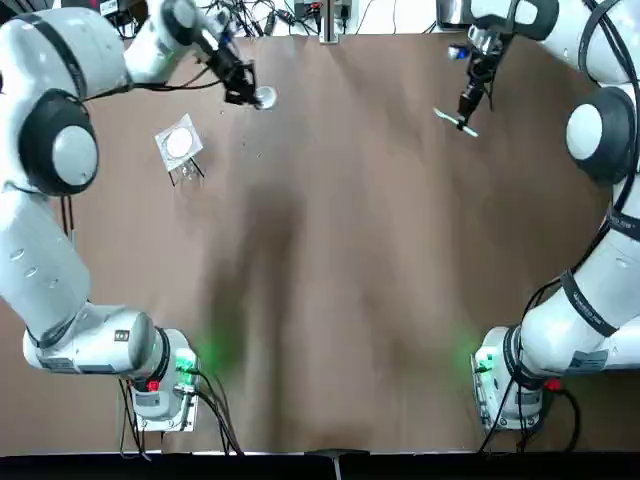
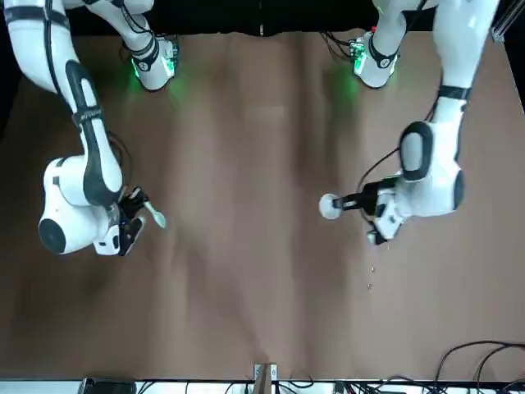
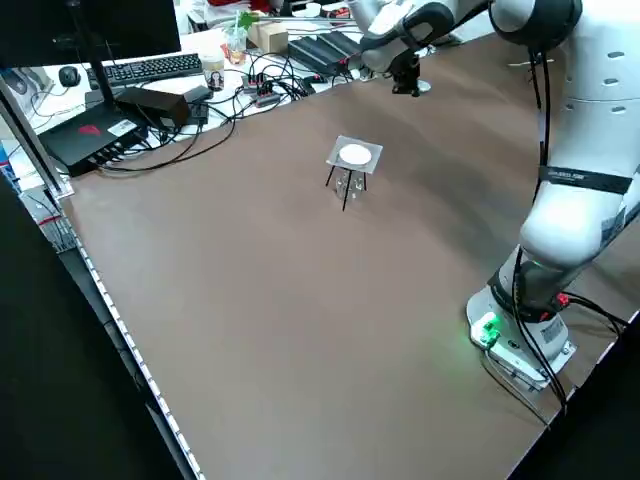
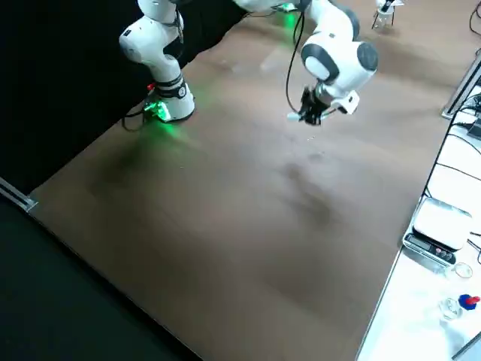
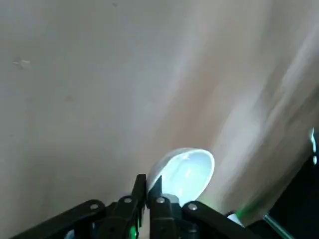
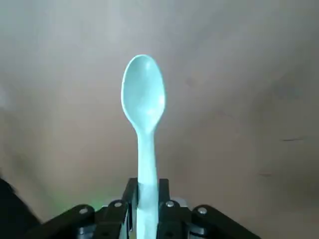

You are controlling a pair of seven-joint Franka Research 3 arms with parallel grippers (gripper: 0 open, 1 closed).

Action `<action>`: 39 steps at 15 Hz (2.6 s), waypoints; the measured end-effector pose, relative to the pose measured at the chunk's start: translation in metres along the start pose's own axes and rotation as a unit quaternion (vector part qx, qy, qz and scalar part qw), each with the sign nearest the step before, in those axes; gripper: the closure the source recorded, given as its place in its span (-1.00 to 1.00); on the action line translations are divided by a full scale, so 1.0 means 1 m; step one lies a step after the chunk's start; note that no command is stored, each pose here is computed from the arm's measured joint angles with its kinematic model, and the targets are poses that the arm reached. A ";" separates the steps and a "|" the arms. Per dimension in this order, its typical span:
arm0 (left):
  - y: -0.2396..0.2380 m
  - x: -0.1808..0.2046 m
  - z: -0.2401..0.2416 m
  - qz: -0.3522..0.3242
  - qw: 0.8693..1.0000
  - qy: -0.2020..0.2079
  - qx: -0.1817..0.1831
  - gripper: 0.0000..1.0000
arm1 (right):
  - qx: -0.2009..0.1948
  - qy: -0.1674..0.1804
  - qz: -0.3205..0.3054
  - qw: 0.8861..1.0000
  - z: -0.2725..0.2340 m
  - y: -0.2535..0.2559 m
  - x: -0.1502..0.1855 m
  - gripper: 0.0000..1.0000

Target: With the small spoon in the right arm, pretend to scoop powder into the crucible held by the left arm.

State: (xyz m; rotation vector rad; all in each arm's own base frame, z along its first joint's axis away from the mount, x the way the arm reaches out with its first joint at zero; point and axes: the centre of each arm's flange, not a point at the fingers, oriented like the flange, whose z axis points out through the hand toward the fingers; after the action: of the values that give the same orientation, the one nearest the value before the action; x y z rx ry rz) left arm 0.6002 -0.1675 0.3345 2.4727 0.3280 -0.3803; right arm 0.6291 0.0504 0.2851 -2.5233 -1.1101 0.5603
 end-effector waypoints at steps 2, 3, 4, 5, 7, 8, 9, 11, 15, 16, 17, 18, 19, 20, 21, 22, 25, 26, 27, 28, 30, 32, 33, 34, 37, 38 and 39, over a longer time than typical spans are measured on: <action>-0.042 0.000 -0.026 0.010 1.000 -0.006 -0.006 0.86 | -0.027 -0.007 -0.059 0.998 0.008 0.029 -0.011 0.59; -0.059 -0.001 -0.038 0.013 1.000 -0.012 -0.010 0.86 | -0.036 -0.004 -0.079 0.996 0.011 0.041 -0.015 0.59; -0.075 -0.001 -0.051 0.023 1.000 -0.017 -0.010 0.86 | -0.044 0.001 -0.101 0.994 0.015 0.053 -0.020 0.59; -0.091 -0.001 -0.064 0.033 0.999 -0.019 -0.005 0.86 | -0.049 0.006 -0.125 0.991 0.019 0.066 -0.026 0.59; -0.123 0.001 -0.088 0.053 0.998 -0.017 -0.002 0.86 | -0.061 0.010 -0.172 0.983 0.028 0.094 -0.041 0.59; -0.139 0.003 -0.099 0.062 0.998 -0.014 0.000 0.86 | -0.068 0.012 -0.192 0.979 0.032 0.106 -0.049 0.59; -0.155 0.004 -0.108 0.067 0.998 -0.012 0.009 0.86 | -0.076 0.010 -0.209 0.975 0.038 0.117 -0.054 0.59; -0.185 0.005 -0.125 0.071 0.997 -0.011 0.026 0.86 | -0.083 0.005 -0.229 0.970 0.050 0.130 -0.057 0.59; -0.226 0.013 -0.134 0.081 0.996 -0.011 0.018 0.86 | -0.086 -0.003 -0.252 0.964 0.071 0.140 -0.052 0.56; -0.230 0.016 -0.132 0.082 0.996 -0.013 0.016 0.86 | -0.085 -0.003 -0.252 0.964 0.072 0.141 -0.052 0.42; -0.233 0.019 -0.129 0.082 0.996 -0.015 0.014 0.86 | -0.085 -0.003 -0.253 0.964 0.072 0.141 -0.052 0.24; -0.236 0.022 -0.125 0.081 0.996 -0.017 0.012 0.86 | -0.084 -0.004 -0.253 0.964 0.072 0.140 -0.052 0.06; -0.238 0.024 -0.122 0.081 0.996 -0.020 0.012 0.86 | -0.083 -0.004 -0.253 0.964 0.072 0.140 -0.053 -0.13; -0.241 0.026 -0.119 0.084 0.996 -0.025 0.018 0.86 | -0.083 -0.004 -0.253 0.964 0.071 0.140 -0.052 -0.32; -0.244 0.028 -0.117 0.087 0.995 -0.029 0.025 0.86 | -0.084 -0.003 -0.253 0.964 0.070 0.140 -0.052 -0.51; -0.246 0.029 -0.115 0.088 0.995 -0.032 0.028 0.86 | -0.087 -0.002 -0.254 0.963 0.068 0.140 -0.051 -0.67; -0.248 0.030 -0.115 0.092 0.994 -0.035 0.037 0.87 | -0.101 0.002 -0.251 0.963 0.044 0.128 -0.040 -0.81; -0.248 0.030 -0.115 0.092 0.994 -0.036 0.038 0.86 | -0.097 -0.001 -0.234 0.967 0.033 0.117 -0.036 -0.82; -0.249 0.030 -0.115 0.093 0.994 -0.036 0.038 0.75 | -0.085 -0.008 -0.210 0.974 0.023 0.104 -0.032 -0.82; -0.249 0.030 -0.115 0.093 0.994 -0.036 0.038 0.59 | -0.071 -0.018 -0.188 0.979 0.015 0.089 -0.029 -0.82; -0.248 0.030 -0.114 0.093 0.994 -0.036 0.038 0.33 | -0.042 -0.059 -0.146 0.987 -0.004 0.057 -0.023 -0.82; -0.247 0.031 -0.117 0.095 0.994 -0.033 0.039 0.18 | -0.025 -0.093 -0.096 0.991 -0.025 0.026 -0.018 -0.83; -0.244 0.033 -0.121 0.098 0.994 -0.029 0.039 0.01 | -0.023 -0.101 -0.071 0.992 -0.034 0.014 -0.016 -0.83; -0.240 0.035 -0.127 0.101 0.994 -0.023 0.041 -0.05 | -0.026 -0.105 -0.047 0.993 -0.044 0.002 -0.013 -0.84; -0.218 0.045 -0.158 0.107 0.993 0.011 0.047 -0.56 | -0.075 -0.082 0.065 0.992 -0.090 -0.051 0.000 -0.91; -0.212 0.045 -0.166 0.104 0.993 0.019 0.052 -0.74 | -0.087 -0.068 0.103 0.989 -0.104 -0.063 -0.002 -0.93; -0.208 0.045 -0.174 0.101 0.992 0.025 0.064 -0.92 | -0.099 -0.053 0.135 0.985 -0.120 -0.075 -0.007 -0.93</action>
State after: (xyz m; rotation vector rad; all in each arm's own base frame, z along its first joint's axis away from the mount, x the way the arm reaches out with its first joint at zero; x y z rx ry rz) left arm 0.6090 0.1072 0.3435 2.6146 0.0730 -0.2613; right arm 0.6352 0.0773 0.4240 -2.8719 -0.9031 0.6913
